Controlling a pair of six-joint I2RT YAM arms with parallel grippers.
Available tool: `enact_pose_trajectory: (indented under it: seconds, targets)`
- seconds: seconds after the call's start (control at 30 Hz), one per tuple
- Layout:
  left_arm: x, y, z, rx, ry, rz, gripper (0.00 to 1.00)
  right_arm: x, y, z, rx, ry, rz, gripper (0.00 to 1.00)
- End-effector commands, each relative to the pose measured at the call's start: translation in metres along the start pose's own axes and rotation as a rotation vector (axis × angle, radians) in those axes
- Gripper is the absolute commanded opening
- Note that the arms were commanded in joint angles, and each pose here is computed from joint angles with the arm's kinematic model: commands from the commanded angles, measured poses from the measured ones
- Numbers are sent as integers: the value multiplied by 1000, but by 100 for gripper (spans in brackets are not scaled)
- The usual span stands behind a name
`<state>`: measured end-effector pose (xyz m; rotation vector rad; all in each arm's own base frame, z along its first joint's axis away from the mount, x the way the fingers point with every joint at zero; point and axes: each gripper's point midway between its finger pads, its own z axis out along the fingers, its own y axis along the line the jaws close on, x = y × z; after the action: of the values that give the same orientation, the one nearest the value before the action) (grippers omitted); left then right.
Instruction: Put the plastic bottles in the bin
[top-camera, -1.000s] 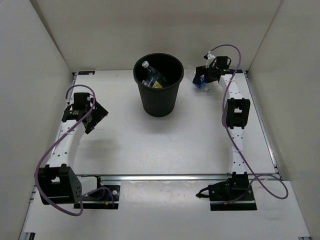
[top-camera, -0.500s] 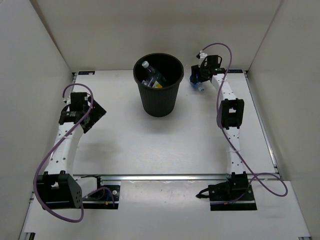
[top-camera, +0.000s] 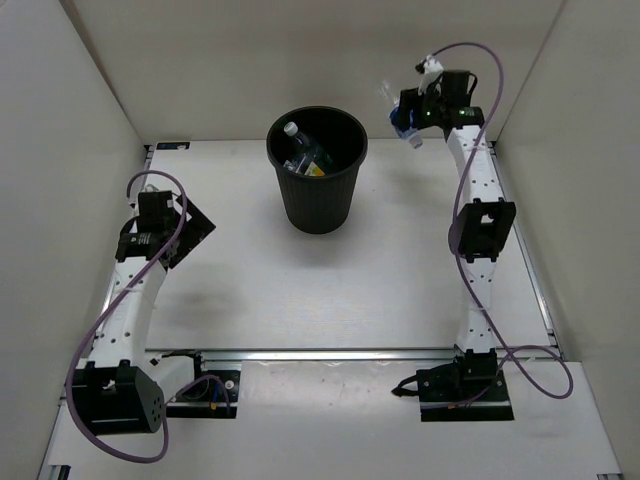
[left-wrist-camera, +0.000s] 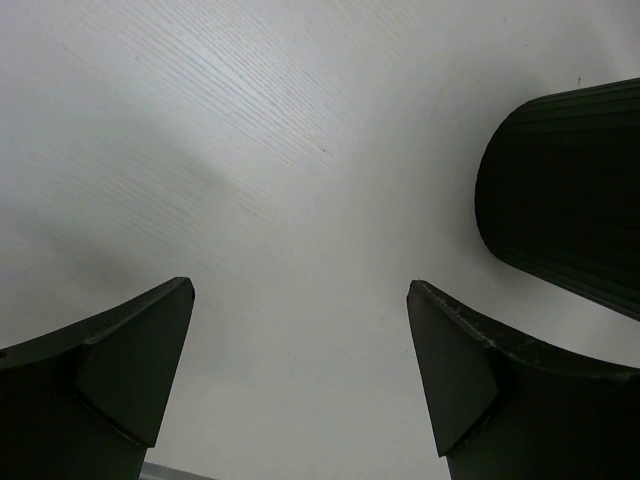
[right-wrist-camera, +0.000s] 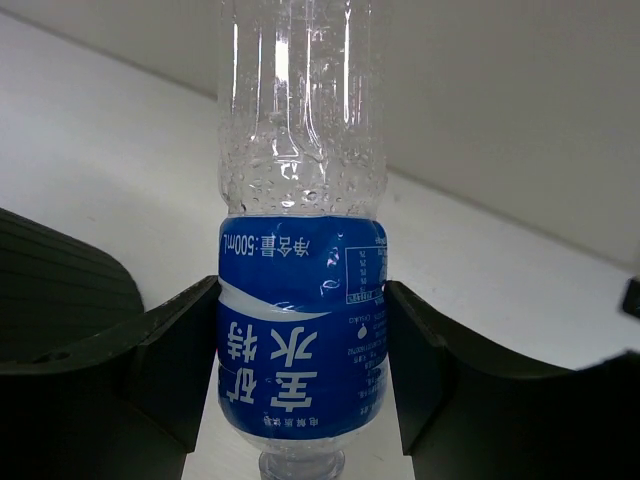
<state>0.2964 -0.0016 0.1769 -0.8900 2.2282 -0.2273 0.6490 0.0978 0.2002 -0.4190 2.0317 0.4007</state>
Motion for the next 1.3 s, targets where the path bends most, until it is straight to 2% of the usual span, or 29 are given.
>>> enact_pose_trajectory:
  seconds: [0.0,0.1,0.17,0.27,0.3,0.43,0.5,0.53,0.6,0.63,0.8,0.87,0.9,0.93,1.0,1.13,1.2,1.27]
  targets:
    - [-9,-13,-13,79,-49,19,99,-131,45,-90,-20,-289,-138,35]
    - [-14,-19,-20,104,-64,36,99,-176,68,-133,-40,-411,-146,36]
    - [-15,-22,-23,105,-74,54,99,-201,98,-167,-112,-488,-148,36]
    - [-11,-28,-31,155,-75,45,99,-198,150,-176,-310,-503,-92,37]
    - [-9,-26,-32,159,-76,35,99,-208,174,-192,-385,-543,-100,37]
    - [3,-26,-37,192,-59,28,99,-198,226,-178,-515,-538,-102,38]
    - [6,-26,-39,200,-48,23,99,-204,257,-168,-523,-554,-135,40]
    - [15,-32,-42,220,-23,51,99,-193,258,-148,-509,-515,-131,40]
    - [20,-28,-44,204,-15,63,98,-198,273,-140,-509,-518,-132,40]
    - [21,-26,-45,194,-16,71,99,-188,273,-124,-520,-478,-103,40]
    - [25,-12,-55,149,-22,92,99,-175,269,-114,-566,-386,15,48]
    - [27,-9,-58,141,-24,101,99,-171,270,-114,-560,-365,26,68]
    - [27,-8,-59,138,-28,103,99,-171,272,-114,-543,-368,16,96]
    - [27,-9,-60,145,-27,102,99,-176,275,-121,-531,-382,2,99]
    - [29,-11,-62,160,-18,103,99,-180,268,-127,-455,-391,-19,100]
    - [34,-21,-64,210,14,114,98,-195,256,-170,-349,-418,-15,99]
    - [33,-28,-68,244,8,122,99,-195,251,-204,-323,-406,-6,99]
    - [33,-31,-69,262,3,126,99,-173,236,-211,-268,-330,23,99]
